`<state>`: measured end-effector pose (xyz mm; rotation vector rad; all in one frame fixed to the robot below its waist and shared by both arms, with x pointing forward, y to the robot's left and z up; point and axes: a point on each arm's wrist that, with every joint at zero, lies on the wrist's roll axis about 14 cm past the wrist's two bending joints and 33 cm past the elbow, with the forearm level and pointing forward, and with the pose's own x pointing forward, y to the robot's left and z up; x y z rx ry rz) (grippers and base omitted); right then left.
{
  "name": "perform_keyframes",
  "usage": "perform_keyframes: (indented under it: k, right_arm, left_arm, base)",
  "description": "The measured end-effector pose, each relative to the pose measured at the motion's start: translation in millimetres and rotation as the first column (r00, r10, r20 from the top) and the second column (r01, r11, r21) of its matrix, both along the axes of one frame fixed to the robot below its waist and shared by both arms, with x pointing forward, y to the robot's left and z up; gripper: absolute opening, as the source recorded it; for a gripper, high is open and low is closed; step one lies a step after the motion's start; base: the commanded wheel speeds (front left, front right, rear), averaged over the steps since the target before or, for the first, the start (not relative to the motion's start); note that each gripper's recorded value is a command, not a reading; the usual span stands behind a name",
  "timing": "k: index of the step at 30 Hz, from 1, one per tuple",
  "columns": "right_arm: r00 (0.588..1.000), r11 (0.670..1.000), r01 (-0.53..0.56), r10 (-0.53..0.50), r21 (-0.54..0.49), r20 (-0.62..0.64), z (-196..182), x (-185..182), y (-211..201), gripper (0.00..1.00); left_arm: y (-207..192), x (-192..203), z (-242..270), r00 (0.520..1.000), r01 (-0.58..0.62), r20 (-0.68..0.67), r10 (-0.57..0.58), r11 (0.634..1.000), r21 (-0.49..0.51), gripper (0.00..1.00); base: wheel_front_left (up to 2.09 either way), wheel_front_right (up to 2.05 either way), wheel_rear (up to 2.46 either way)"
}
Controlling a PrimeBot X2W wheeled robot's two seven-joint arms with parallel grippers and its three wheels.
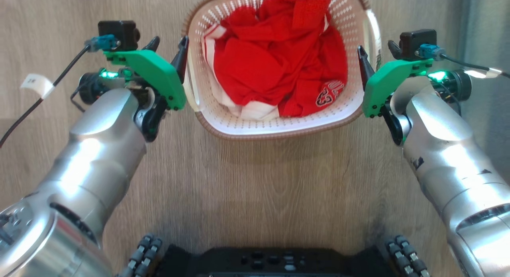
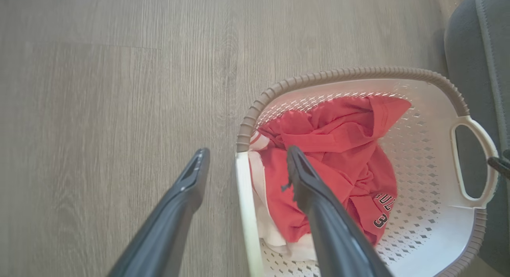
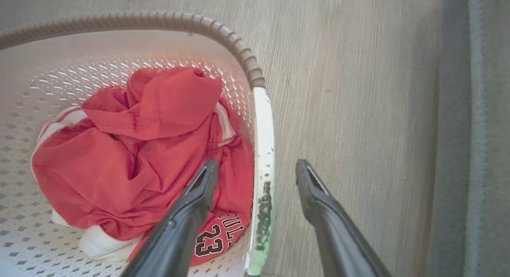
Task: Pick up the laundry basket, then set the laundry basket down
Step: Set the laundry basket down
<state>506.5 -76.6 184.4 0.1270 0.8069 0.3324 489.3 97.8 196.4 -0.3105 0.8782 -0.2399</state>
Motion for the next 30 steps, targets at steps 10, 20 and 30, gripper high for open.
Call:
perform_keyframes:
  k: [10, 20, 30]
  right_arm:
    - [0.984, 0.997, 0.069, -0.074, 0.035, 0.165, 73, 20, -12, 1.0]
    - [0.935, 0.99, 0.129, -0.14, 0.057, 0.325, 143, 15, -32, 1.0]
    - [0.861, 0.984, 0.16, -0.18, 0.084, 0.475, 206, 7, -44, 1.0]
  left_arm:
    - [19, 10, 60, 0.99, -0.019, 0.139, 0.014, 0.999, 0.032, 1.0]
    - [32, 11, 132, 0.939, -0.075, 0.34, 0.056, 0.996, 0.042, 1.0]
    - [46, 1, 203, 0.832, -0.135, 0.548, 0.087, 0.99, 0.048, 1.0]
  base:
    - [0.0, 0.0, 0.0]
    - [0.0, 0.0, 0.0]
    - [0.0, 0.0, 0.0]
